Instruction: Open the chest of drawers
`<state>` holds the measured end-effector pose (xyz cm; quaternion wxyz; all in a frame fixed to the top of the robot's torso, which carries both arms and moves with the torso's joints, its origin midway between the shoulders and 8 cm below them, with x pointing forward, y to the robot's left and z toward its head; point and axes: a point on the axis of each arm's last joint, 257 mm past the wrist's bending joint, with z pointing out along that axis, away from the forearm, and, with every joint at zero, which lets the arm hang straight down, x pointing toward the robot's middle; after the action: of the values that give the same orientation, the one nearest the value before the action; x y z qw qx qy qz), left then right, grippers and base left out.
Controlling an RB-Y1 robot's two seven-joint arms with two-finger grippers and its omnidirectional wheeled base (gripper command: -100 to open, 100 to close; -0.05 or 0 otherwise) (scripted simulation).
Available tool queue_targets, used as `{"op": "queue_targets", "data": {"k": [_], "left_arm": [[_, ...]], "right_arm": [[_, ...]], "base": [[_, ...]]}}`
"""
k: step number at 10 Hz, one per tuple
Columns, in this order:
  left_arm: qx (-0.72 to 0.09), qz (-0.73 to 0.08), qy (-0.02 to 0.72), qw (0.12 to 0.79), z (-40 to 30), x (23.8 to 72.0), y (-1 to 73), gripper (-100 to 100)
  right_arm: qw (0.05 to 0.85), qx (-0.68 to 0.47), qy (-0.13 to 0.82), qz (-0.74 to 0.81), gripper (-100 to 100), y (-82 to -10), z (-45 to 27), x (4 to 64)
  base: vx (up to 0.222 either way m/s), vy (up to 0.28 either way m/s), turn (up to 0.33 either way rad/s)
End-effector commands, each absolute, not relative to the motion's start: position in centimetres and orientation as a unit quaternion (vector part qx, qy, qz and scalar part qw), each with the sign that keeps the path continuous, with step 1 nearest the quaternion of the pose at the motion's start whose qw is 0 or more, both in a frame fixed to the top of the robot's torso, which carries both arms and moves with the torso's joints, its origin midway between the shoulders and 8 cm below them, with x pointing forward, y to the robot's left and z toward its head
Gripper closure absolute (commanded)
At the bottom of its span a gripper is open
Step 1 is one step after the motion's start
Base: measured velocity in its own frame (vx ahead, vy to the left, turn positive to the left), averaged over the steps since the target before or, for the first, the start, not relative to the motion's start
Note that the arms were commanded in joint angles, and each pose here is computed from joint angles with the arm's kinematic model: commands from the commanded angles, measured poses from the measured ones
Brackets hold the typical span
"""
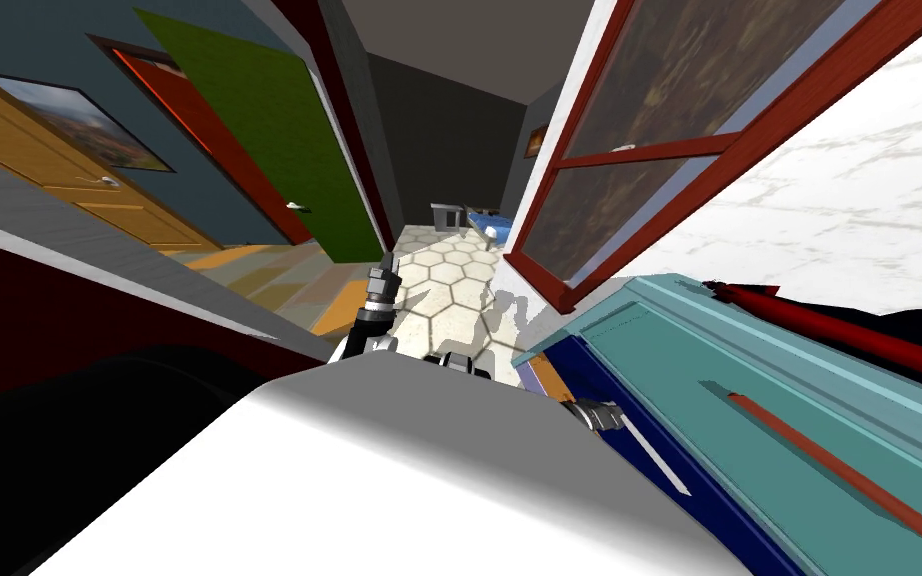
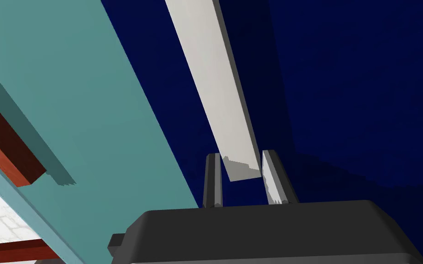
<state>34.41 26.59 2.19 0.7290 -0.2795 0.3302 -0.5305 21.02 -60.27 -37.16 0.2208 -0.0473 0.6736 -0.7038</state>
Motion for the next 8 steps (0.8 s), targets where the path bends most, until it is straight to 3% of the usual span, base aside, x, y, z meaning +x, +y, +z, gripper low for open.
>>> {"op": "queue_targets", "data": {"k": [1,5,6,8], "left_arm": [[-0.28,-0.531,0.33,0.729,2.2,34.4,26.6,0],[-0.28,-0.53,0.33,0.729,2.2,34.4,26.6,0],[-0.279,-0.531,0.33,0.729,2.2,34.4,26.6,0],[-0.279,-0.53,0.33,0.729,2.2,34.4,26.6,0]], "right_arm": [[0.222,-0.052,0.68,-0.697,100,-60.1,-37.6,21.4],[0.221,-0.054,0.679,-0.698,100,-59.8,-37.5,21.5],[0.221,-0.053,0.673,-0.704,-100,-62.1,-35.9,22.4],[0.223,-0.056,0.672,-0.704,-100,-63.9,-34.8,23.5]], "base": [[-0.09,0.196,-0.021],[-0.055,0.137,-0.017],[-0.059,0.14,-0.054],[-0.027,0.113,-0.039]]}}
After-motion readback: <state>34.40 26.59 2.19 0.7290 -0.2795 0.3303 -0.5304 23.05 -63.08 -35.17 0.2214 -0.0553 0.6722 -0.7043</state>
